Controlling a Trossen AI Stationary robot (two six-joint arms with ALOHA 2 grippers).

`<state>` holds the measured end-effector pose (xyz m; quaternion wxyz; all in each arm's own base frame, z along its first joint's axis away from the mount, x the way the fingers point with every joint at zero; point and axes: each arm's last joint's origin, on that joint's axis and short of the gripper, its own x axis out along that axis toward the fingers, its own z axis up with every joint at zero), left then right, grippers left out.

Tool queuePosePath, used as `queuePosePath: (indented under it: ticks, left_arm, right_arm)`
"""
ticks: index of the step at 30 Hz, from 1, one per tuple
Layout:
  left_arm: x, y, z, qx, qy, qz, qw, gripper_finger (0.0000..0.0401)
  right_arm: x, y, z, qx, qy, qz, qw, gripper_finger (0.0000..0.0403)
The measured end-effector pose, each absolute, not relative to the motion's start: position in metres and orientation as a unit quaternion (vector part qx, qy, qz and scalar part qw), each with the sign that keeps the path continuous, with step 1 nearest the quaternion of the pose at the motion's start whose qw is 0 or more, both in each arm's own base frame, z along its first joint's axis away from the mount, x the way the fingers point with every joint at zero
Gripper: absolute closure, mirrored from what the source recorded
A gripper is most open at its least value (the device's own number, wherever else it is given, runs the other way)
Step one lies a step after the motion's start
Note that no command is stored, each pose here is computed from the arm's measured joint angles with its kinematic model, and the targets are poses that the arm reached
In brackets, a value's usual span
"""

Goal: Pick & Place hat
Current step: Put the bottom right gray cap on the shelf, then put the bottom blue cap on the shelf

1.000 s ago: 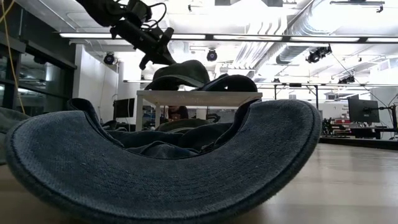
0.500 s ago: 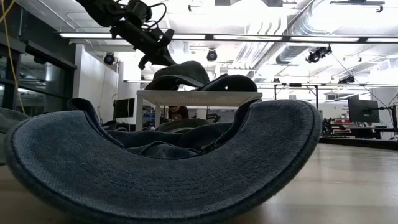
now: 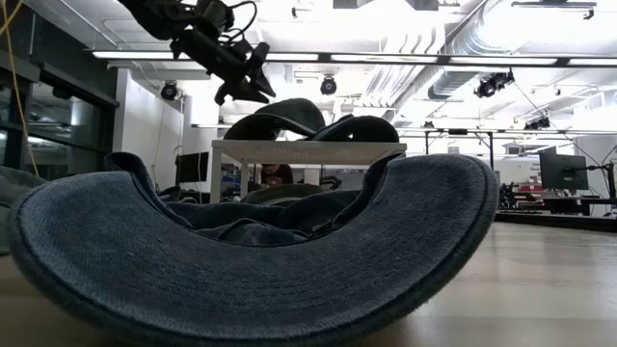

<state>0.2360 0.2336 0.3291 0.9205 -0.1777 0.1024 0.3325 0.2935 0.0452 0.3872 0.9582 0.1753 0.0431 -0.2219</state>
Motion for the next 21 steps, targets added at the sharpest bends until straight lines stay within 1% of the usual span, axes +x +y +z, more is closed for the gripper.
queuePosePath:
  ticks: [6,10,16,21]
  left_arm:
    - [0.237,0.234,0.349,-0.169,0.081,0.323,0.928,0.0261]
    - [0.234,0.229,0.372,-0.154,0.074,0.305,0.937,0.0261]
    - [0.217,0.211,0.403,-0.141,0.101,0.294,0.94,0.0261]
    - [0.193,0.187,0.421,-0.145,0.112,0.299,0.937,0.0261]
  right_arm:
    - [0.293,0.045,0.387,0.175,0.043,-0.222,0.958,0.0217]
    - [0.294,0.046,0.387,0.176,0.045,-0.217,0.959,0.0217]
    - [0.294,0.047,0.385,0.179,0.057,-0.2,0.962,0.0217]
    - [0.292,0.046,0.378,0.207,0.086,-0.209,0.952,0.0217]
